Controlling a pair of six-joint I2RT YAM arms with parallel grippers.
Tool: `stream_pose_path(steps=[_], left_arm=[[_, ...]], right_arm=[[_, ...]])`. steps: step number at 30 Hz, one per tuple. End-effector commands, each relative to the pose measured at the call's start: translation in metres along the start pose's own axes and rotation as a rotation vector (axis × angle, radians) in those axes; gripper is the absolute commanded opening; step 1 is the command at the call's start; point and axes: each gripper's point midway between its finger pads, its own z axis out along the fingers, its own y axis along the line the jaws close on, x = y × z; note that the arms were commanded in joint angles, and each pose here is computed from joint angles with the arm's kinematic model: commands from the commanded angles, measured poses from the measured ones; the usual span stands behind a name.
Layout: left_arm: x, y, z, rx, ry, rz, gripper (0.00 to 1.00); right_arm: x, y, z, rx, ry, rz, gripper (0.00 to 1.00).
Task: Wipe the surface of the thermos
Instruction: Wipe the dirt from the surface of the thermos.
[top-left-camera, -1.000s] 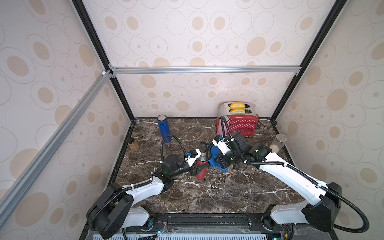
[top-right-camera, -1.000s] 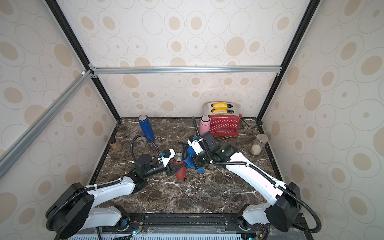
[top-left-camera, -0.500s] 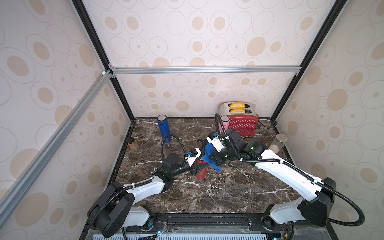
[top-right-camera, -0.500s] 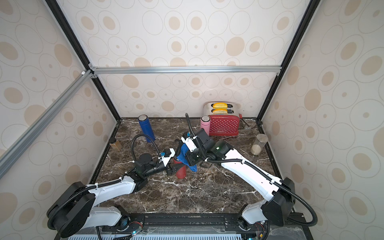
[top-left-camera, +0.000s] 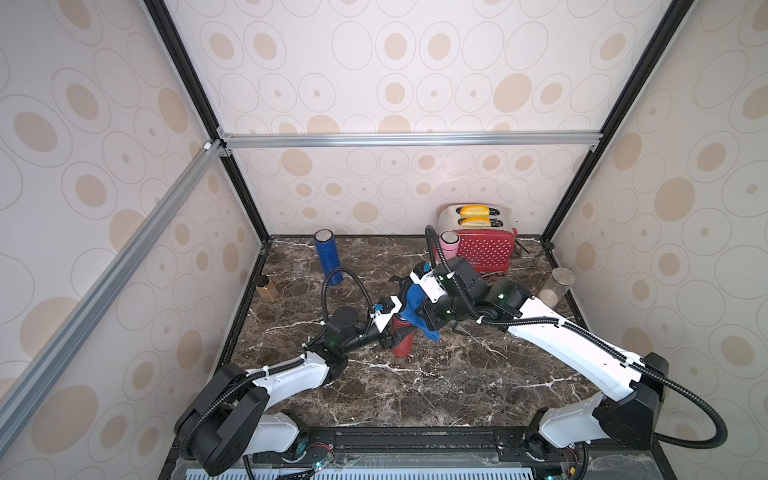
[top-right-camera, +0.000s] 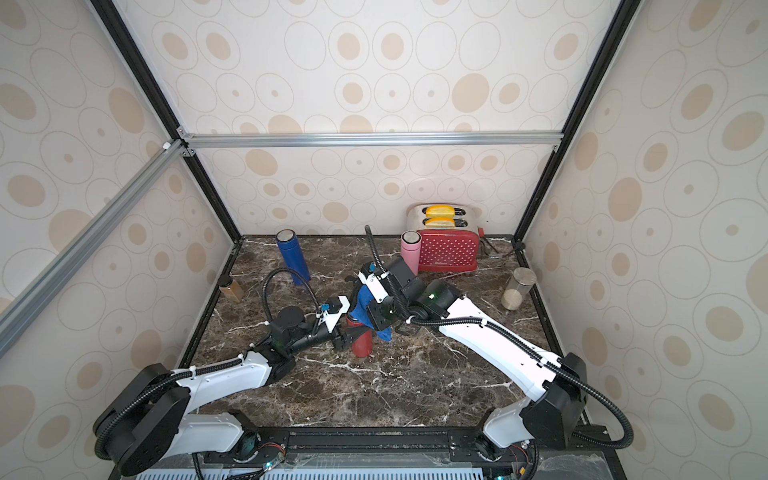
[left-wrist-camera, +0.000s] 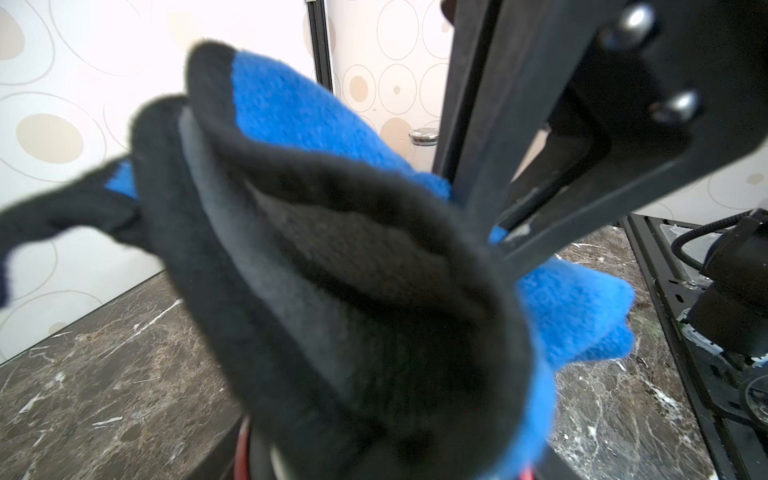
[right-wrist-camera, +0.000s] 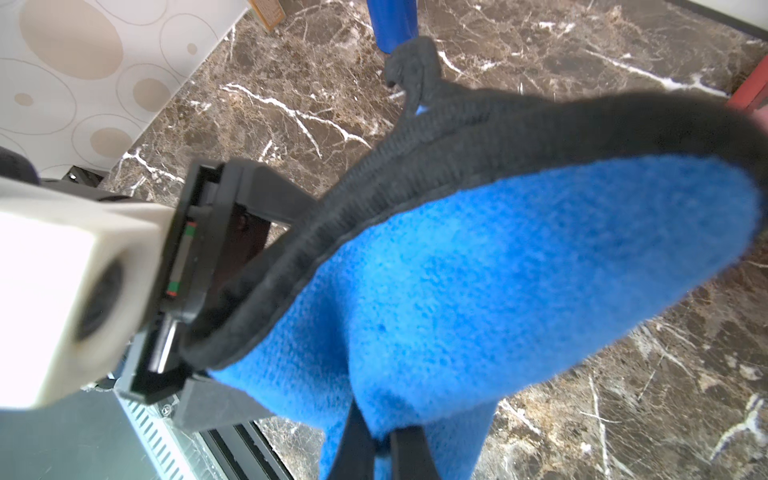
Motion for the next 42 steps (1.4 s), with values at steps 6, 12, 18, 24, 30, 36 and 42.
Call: stream_pose_path(steps=[6,12,18,24,30,36,42], left_arm=[[0.005,-0.003,0.002,0.017,0.038,0.032,0.0],[0.005,-0.006,0.002,0.031,0.034,0.026,0.0],[0.002,-0.005,0.001,0.025,0.026,0.022,0.0],[0.003,-0.004,0.0,0.011,0.029,0.003,0.0],[0.004,-0.001,0.002,0.004,0.032,-0.009,0.0],[0.003,0.001,0.008,0.011,0.033,-0.017,0.0],[0.001,0.001,0.01,0.019,0.029,-0.018,0.0]], right_arm=[[-0.007,0.018,-0.006,-0.043,-0.056,-0.012,0.0],[-0.001,0.008,0.028,0.001,-0.021,-0.01,0.0],[-0.005,0.011,0.065,-0.017,0.013,-0.031,0.0],[0.011,0.011,0.066,-0.019,0.05,-0.013,0.0],[0.043,0.01,0.037,0.012,0.084,0.015,0.0],[0.064,0.02,0.021,0.009,0.12,0.01,0.0],[0.056,0.012,0.039,0.036,0.066,0.014,0.0]])
